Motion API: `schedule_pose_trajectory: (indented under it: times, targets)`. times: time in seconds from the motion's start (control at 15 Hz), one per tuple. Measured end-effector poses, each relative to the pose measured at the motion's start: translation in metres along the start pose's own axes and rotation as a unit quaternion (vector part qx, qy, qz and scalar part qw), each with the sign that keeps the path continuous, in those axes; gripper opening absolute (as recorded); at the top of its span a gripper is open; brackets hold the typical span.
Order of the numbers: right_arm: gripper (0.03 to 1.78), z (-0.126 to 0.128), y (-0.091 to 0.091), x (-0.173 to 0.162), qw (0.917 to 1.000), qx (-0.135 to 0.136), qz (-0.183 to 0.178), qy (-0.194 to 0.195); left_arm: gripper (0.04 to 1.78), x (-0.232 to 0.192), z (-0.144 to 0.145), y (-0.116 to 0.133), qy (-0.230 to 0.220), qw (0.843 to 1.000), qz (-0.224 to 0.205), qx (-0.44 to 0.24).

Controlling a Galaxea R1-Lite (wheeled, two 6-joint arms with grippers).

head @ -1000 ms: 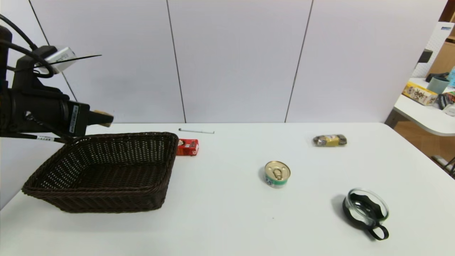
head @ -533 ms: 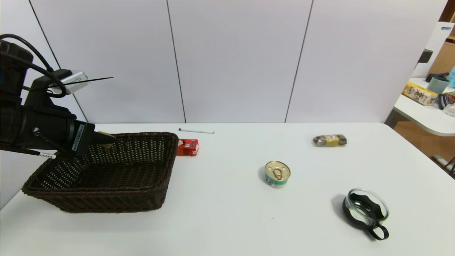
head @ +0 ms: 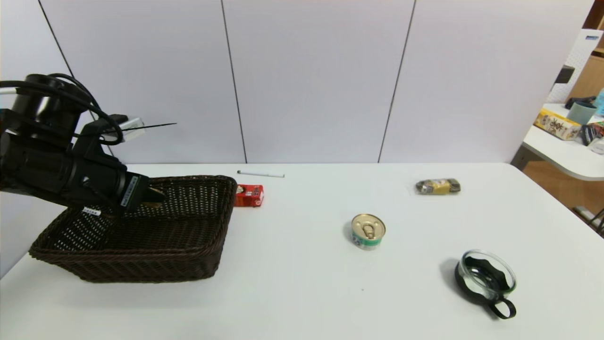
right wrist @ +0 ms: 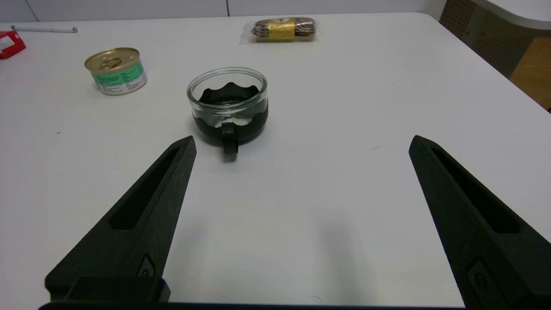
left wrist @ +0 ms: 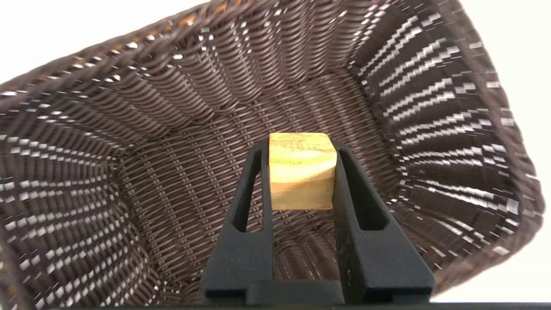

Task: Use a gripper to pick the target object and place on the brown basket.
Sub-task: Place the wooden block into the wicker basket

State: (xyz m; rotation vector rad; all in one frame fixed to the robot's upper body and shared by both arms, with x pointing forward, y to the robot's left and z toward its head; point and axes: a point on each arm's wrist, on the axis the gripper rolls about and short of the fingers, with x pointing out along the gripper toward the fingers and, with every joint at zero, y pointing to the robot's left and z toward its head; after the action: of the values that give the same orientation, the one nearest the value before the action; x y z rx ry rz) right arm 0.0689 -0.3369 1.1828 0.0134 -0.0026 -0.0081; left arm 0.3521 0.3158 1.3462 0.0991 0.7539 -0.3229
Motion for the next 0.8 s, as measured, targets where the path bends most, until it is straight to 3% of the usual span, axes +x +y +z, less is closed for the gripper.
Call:
schedule_pose_trajectory:
  times: [0.8]
  targets:
    - [1.71, 0.000, 0.000, 0.000, 1.0000, 0.000, 0.000, 0.000, 0.41, 0.085, -0.013, 0.020, 0.109, 0.994, -0.018, -0.006]
